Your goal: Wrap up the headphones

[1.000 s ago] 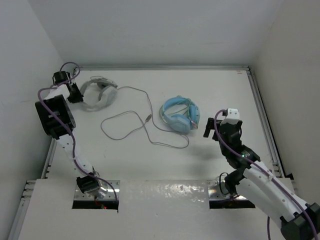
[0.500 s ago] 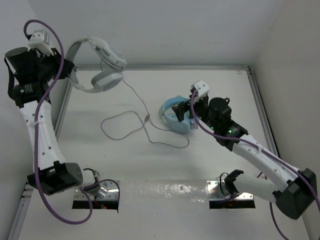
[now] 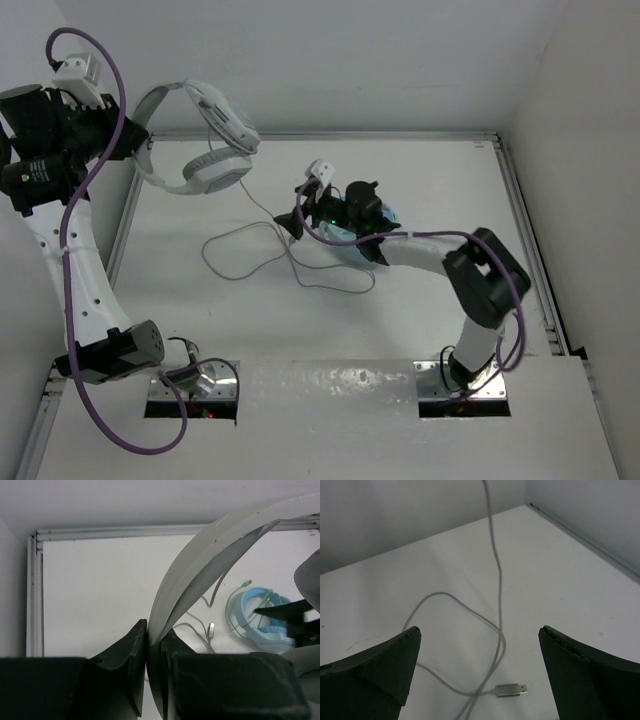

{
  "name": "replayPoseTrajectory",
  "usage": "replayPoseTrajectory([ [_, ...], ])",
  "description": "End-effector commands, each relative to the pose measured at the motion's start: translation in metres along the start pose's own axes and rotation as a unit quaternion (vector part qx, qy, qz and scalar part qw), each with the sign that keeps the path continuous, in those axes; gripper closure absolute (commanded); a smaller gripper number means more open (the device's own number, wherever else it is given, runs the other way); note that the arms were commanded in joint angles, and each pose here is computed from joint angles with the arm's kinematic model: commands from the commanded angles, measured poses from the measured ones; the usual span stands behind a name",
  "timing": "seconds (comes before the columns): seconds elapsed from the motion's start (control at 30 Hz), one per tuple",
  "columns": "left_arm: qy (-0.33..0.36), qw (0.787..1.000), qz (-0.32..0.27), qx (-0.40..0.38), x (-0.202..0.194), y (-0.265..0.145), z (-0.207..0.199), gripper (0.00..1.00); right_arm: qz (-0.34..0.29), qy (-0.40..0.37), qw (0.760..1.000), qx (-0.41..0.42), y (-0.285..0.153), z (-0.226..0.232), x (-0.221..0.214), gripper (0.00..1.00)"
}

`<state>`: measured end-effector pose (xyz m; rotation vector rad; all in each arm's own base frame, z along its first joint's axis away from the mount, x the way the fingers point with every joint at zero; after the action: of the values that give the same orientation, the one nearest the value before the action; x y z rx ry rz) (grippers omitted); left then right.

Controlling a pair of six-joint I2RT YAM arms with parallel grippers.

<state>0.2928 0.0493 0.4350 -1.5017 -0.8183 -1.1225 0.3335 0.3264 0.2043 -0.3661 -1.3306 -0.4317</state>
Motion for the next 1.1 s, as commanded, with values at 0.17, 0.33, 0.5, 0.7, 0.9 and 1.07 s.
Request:
replayPoseTrajectory([
  [0.17,0.024,0.996,-0.075,-0.036,0.04,-0.031,-0.029,1.0,-0.03,0.017,0.999,-0.018,0.088,-0.029,-0.014,0.01],
  [0.33,0.017,0.996,-0.076,-0.039,0.038,-0.027,-0.027,1.0,0.035,0.052,0.995,-0.072,0.113,-0.056,-0.078,0.02],
  [0.5,-0.003,0.996,-0.08,-0.036,0.039,-0.021,-0.024,1.0,0.099,0.089,0.989,-0.059,0.123,-0.05,-0.12,0.69],
  [0.7,-0.07,0.993,-0.099,-0.002,0.03,0.024,0.008,1.0,0.153,0.093,0.984,0.027,0.092,0.022,-0.144,1.0],
  [0.9,-0.109,0.985,-0.093,0.098,0.01,0.077,0.062,1.0,0.217,-0.001,0.964,0.153,0.053,0.124,-0.139,1.0],
  [1.07,-0.084,0.975,-0.072,0.193,-0.009,0.109,0.098,1.0,0.267,-0.064,0.933,0.232,0.024,0.187,-0.121,1.0],
])
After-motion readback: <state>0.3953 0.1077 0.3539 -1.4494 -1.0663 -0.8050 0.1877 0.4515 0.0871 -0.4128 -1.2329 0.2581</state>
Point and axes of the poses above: each gripper's point midway between its finger pads, its own y axis out along the fingers, its own z axis along the line the jaws close on, x = y × z, the point moved 5 cm from there along -y, back along the fingers, and after that the axes turned 11 degrees about y, right-handed, at the moved point
